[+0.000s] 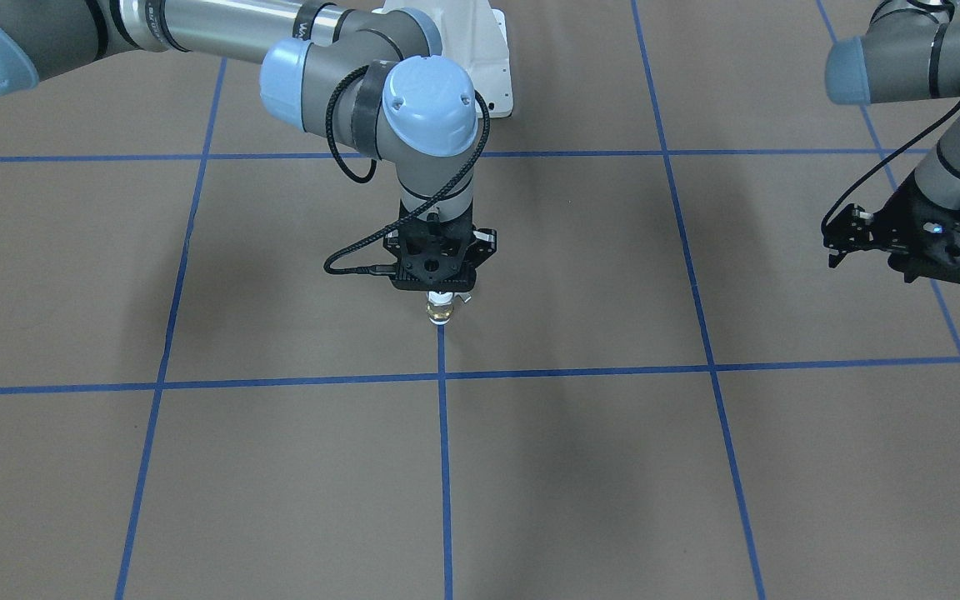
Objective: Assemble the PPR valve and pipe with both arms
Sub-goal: 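Lower the valve onto the fitting and press it down with the right gripper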
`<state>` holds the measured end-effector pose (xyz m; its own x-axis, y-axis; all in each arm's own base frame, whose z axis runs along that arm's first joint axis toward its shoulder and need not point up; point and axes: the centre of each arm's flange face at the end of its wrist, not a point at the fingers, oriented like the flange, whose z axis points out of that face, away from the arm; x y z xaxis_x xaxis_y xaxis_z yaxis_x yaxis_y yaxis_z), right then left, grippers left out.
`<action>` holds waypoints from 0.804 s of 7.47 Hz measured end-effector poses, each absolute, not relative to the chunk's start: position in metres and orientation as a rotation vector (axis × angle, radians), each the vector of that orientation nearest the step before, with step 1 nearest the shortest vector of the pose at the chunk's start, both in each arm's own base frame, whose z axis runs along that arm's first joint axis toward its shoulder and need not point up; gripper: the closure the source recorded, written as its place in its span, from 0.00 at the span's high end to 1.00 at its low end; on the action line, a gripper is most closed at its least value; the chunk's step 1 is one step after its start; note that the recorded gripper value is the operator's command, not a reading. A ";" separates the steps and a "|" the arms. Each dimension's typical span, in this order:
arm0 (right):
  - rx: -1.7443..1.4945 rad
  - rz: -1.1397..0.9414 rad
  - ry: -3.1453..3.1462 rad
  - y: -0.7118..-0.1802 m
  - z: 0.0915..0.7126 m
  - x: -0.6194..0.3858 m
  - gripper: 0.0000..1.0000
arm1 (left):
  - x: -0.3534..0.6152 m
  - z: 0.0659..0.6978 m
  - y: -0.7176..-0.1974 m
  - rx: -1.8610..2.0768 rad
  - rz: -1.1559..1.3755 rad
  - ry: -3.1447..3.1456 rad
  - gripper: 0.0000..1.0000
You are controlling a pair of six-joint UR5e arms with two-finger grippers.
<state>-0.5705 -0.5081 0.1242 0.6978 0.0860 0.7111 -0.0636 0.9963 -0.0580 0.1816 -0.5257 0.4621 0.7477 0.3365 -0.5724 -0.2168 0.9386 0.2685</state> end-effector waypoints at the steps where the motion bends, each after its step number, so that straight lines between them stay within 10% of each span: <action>1: -0.026 0.082 -0.801 -0.510 0.126 -0.572 0.00 | 0.182 0.462 -0.526 0.191 0.304 0.661 1.00; 4: -0.026 0.084 -0.804 -0.511 0.127 -0.574 0.00 | 0.182 0.461 -0.526 0.191 0.304 0.661 1.00; 6: -0.026 0.088 -0.809 -0.510 0.126 -0.573 0.28 | 0.182 0.461 -0.526 0.191 0.304 0.661 1.00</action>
<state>-0.5729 -0.5103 0.1260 0.6867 0.0890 0.7215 -0.0689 0.9960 -0.0573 0.1816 -0.5258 0.4613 0.7474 0.3365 -0.5729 -0.2160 0.9385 0.2693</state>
